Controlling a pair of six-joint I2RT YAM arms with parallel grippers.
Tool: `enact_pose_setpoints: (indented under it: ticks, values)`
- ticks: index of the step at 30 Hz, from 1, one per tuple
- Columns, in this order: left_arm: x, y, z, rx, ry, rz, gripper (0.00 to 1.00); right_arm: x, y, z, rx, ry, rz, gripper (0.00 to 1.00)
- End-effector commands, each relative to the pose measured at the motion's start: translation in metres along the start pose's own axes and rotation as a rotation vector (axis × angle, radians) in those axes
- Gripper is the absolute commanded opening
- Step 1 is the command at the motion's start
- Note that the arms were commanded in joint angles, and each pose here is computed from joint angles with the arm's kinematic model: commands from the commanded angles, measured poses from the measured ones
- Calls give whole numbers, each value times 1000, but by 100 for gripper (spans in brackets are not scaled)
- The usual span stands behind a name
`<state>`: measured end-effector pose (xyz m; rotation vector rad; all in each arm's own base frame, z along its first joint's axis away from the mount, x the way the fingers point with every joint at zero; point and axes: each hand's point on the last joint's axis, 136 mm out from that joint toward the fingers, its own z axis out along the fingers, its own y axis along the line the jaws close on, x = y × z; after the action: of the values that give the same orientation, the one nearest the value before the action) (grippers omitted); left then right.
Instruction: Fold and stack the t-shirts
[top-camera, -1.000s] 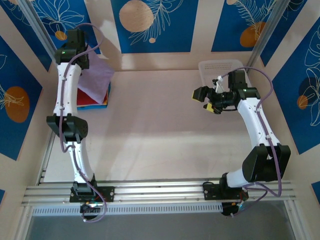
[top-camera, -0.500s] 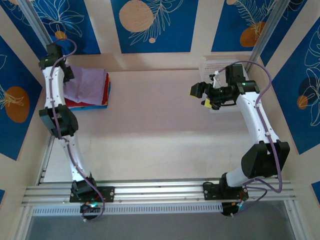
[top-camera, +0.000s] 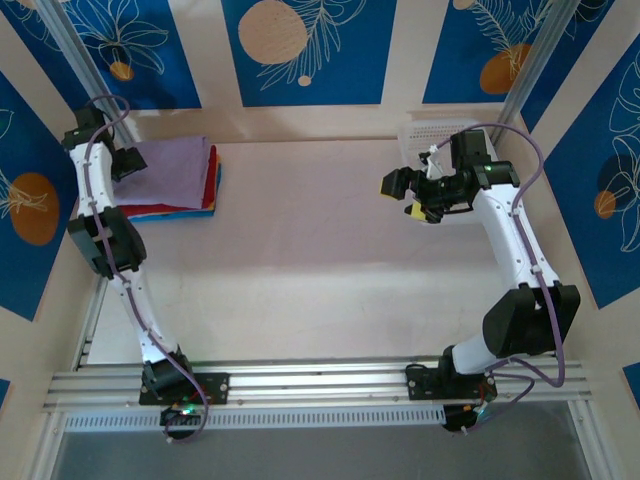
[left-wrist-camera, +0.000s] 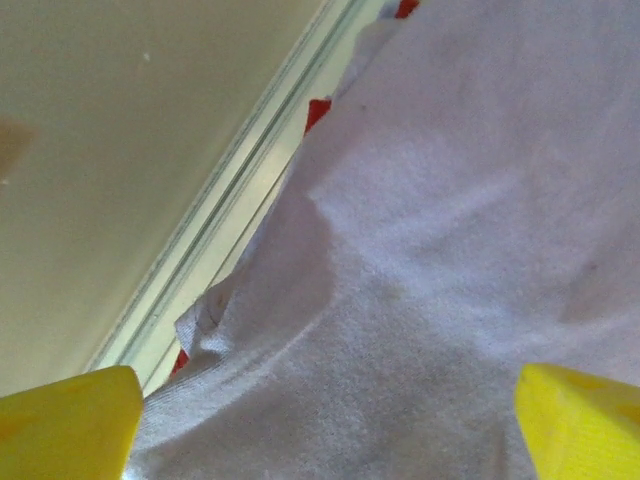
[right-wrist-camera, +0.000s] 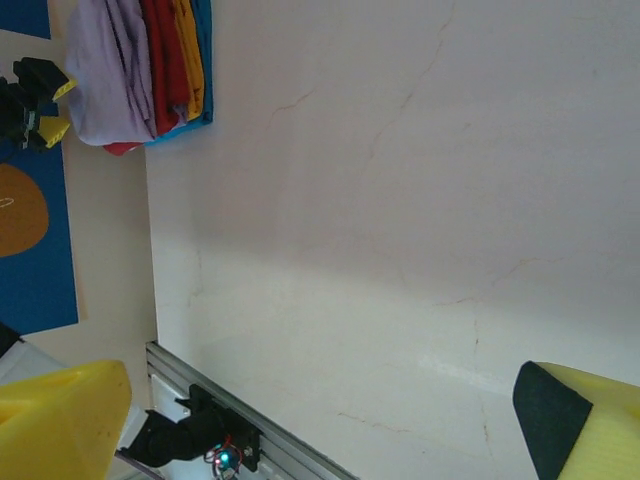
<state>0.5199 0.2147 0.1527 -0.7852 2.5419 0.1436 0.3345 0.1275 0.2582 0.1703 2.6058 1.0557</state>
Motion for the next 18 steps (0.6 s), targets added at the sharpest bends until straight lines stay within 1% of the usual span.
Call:
enact_pose_setpoints:
  ticks: [1, 3, 6, 7, 9, 11, 14, 17, 18]
  values:
    - [-12, -4, -46, 40, -108, -32, 99, 6, 0, -13, 44, -45, -53, 99]
    - [-9, -10, -67, 70, -158, -47, 99, 6, -11, -15, 85, -78, -67, 99]
    - [3, -27, -98, 144, -209, -38, 99, 1, -31, -15, 159, -149, -103, 99]
    - [9, -33, -107, 164, -221, -28, 99, -2, -37, -15, 175, -179, -117, 99]
    - [25, -46, -127, 207, -253, 10, 99, -8, -51, -16, 217, -281, -166, 99]
    - [48, -54, -142, 229, -280, 55, 99, -15, -64, -17, 257, -396, -236, 99]
    - [81, -61, -166, 259, -375, 108, 99, -19, -88, -20, 329, -550, -298, 99]
    - [119, -62, -176, 300, -463, 151, 99, -20, -112, -17, 397, -642, -335, 99]
    - [130, -63, -179, 321, -506, 170, 99, -21, -121, -15, 418, -673, -323, 99]
